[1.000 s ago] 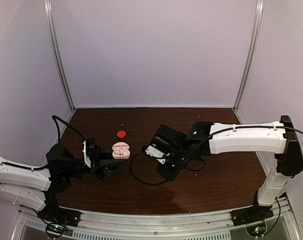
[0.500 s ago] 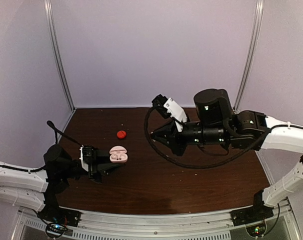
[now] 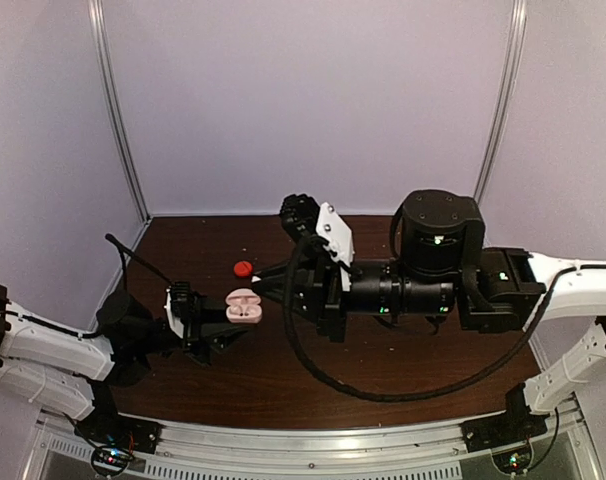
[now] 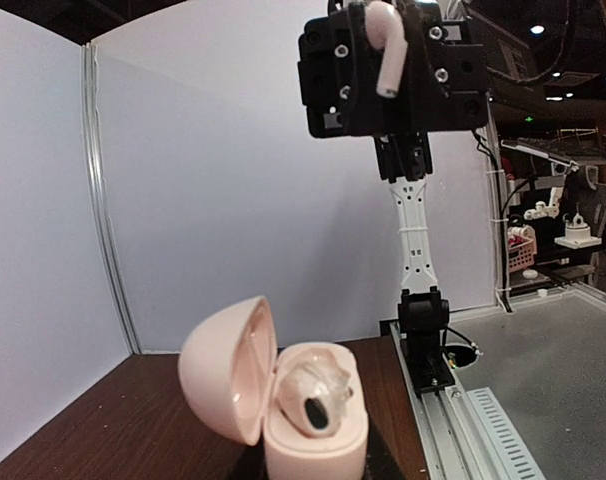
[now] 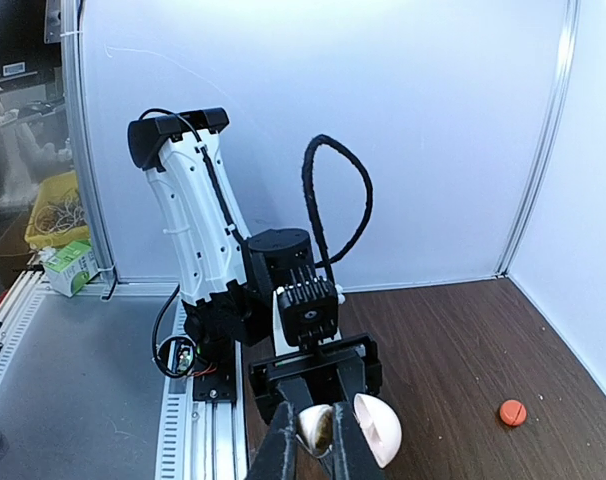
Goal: Insert the wireless bluetooth earbuds into the charging case
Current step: Place the right earbud in the charging case.
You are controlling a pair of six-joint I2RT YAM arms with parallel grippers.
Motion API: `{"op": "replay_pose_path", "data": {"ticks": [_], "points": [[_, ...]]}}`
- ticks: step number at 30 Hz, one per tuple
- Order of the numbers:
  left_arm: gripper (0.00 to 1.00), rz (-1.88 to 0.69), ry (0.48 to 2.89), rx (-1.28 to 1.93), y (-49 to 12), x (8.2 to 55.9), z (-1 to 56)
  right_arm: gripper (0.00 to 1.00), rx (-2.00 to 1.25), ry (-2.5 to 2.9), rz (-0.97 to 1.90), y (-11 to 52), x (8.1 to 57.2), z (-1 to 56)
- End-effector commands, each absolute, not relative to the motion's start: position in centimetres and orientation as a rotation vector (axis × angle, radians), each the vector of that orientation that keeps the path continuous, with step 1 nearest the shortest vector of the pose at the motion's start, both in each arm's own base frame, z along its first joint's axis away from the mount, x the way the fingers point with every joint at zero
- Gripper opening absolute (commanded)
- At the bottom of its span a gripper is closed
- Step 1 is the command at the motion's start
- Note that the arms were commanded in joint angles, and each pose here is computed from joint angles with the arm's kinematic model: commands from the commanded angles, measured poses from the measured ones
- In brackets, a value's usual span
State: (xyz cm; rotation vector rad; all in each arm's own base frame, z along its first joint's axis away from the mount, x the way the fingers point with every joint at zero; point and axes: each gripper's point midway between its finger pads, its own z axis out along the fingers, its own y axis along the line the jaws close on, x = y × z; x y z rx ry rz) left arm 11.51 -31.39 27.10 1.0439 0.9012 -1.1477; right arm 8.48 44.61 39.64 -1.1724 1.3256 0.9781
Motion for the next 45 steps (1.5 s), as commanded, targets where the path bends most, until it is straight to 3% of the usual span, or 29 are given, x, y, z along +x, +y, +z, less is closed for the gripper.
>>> {"op": "replay_pose_path", "data": {"ticks": [1, 35, 45], "points": [[0.0, -1.226, 0.76, 0.938, -30.5, 10.9, 31.6, 0.06, -1.149, 1.268, 0.998, 46.1, 8.3, 39.7], [0.0, -1.218, 0.764, 0.941, -30.6, 10.8, 32.1, 0.05, -1.088, 1.37, 0.922, 48.0, 11.0, 34.9], [0.0, -1.212, 0.777, 0.933, -30.6, 11.1, 31.9, 0.05, -1.075, 1.361, 0.932, 48.1, 11.2, 35.9]]}}
